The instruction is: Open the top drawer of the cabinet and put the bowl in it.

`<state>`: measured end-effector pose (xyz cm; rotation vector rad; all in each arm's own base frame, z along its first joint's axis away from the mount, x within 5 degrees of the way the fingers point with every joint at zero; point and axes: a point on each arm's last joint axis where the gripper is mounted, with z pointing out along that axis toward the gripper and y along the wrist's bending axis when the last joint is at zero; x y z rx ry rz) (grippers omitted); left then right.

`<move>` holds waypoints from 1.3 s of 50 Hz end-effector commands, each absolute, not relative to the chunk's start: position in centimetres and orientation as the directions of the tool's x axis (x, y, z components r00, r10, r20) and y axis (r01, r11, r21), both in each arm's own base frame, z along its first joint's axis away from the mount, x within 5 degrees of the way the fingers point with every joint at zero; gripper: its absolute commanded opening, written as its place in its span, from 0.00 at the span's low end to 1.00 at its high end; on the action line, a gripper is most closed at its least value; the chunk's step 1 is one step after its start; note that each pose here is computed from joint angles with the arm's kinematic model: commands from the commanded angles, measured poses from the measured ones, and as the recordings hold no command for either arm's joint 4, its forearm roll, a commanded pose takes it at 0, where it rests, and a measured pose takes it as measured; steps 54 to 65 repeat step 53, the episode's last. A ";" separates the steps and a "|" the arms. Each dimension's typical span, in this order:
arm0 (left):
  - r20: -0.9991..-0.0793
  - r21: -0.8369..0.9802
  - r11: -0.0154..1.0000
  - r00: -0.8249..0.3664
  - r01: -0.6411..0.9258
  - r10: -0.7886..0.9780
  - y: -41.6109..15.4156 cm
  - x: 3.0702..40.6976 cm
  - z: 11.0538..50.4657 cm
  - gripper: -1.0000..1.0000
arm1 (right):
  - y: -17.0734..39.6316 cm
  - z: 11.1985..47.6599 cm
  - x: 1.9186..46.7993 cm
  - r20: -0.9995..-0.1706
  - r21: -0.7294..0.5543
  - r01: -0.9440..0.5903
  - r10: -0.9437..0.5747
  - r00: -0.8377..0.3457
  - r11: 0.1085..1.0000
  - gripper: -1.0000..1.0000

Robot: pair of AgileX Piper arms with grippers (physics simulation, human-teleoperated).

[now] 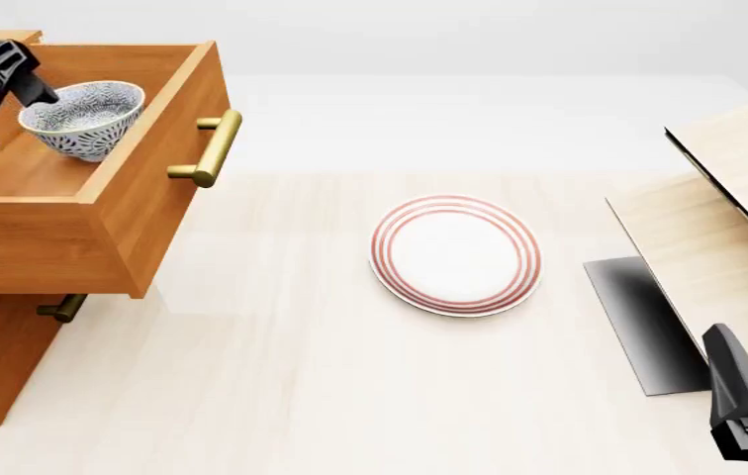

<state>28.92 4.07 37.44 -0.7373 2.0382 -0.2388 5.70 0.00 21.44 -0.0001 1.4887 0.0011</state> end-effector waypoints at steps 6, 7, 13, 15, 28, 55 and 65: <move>-0.724 -0.429 0.823 -0.403 -0.374 -0.560 3.1 26.4 39.4 1.00 | 0.0 21.4 5.7 -0.997 0.000 -0.001 0.000 0.083 1.000 1.00; -0.725 -0.429 0.823 -0.403 -0.372 -0.559 3.0 26.2 39.5 1.00 | 0.0 21.4 5.7 -0.997 0.000 -0.001 0.000 0.083 1.000 1.00; -0.730 -0.427 0.831 -0.406 -0.358 -0.550 2.7 25.3 40.3 1.00 | 0.0 21.4 5.7 -0.997 0.000 -0.001 0.000 0.083 1.000 1.00; -0.732 -0.426 0.833 -0.407 -0.354 -0.547 2.5 24.8 40.5 1.00 | 0.0 21.4 5.7 -0.997 0.001 0.000 0.001 0.083 1.000 1.00; -0.747 -0.406 0.851 -0.415 -0.333 -0.519 2.1 22.3 41.8 1.00 | 0.0 21.4 5.7 -0.997 0.000 -0.001 0.000 0.083 1.000 1.00; -0.801 -0.346 0.902 -0.420 -0.258 -0.427 1.2 16.3 45.3 1.00 | 0.0 21.4 5.7 -0.997 0.000 -0.001 0.000 0.083 1.000 1.00; -0.801 -0.346 0.902 -0.420 -0.258 -0.427 1.2 16.3 45.3 1.00 | 0.0 21.4 5.7 -0.997 0.000 -0.001 0.000 0.083 1.000 1.00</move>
